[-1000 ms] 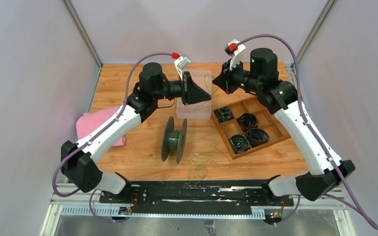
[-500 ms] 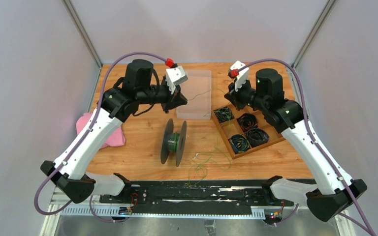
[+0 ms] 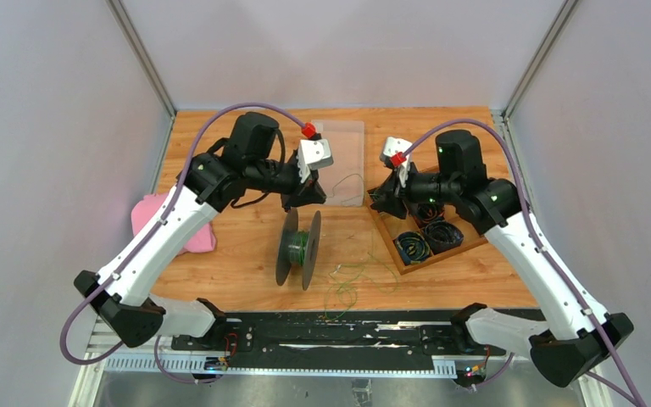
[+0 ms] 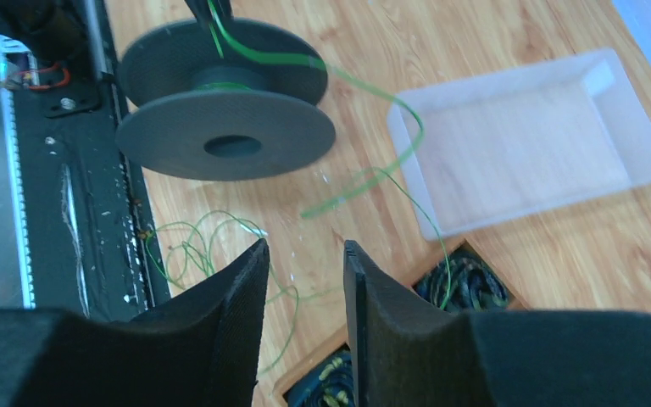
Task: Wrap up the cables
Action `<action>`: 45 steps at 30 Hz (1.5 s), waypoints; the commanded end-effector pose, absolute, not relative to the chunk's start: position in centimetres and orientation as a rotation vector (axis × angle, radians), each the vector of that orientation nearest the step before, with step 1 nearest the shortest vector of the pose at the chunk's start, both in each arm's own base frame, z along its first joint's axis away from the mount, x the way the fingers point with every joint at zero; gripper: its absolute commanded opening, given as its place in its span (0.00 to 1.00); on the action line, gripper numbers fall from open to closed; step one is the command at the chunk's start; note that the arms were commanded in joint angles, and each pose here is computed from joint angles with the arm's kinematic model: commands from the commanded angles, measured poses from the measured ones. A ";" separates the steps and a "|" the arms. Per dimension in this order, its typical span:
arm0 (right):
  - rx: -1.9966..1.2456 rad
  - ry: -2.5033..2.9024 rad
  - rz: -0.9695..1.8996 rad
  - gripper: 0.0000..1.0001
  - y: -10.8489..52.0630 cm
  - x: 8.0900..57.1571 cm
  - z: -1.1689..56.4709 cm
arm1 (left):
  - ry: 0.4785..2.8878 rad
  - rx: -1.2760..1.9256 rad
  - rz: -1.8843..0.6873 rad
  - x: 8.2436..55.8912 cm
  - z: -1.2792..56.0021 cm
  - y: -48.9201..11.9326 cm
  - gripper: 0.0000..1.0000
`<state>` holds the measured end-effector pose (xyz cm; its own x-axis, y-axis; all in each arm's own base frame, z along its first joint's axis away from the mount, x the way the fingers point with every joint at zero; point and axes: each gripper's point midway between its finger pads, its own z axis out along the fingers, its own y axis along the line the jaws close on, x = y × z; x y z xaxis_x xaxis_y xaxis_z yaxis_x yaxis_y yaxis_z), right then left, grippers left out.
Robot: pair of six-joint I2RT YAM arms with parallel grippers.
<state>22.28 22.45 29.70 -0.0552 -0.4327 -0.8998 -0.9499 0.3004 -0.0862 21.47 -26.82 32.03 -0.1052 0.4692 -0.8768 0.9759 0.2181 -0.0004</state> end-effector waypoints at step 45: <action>-1.327 1.983 1.034 0.51 29.1 24.9 29.3 | 1.629 1.437 -0.831 19.9 32.3 -27.1 0.00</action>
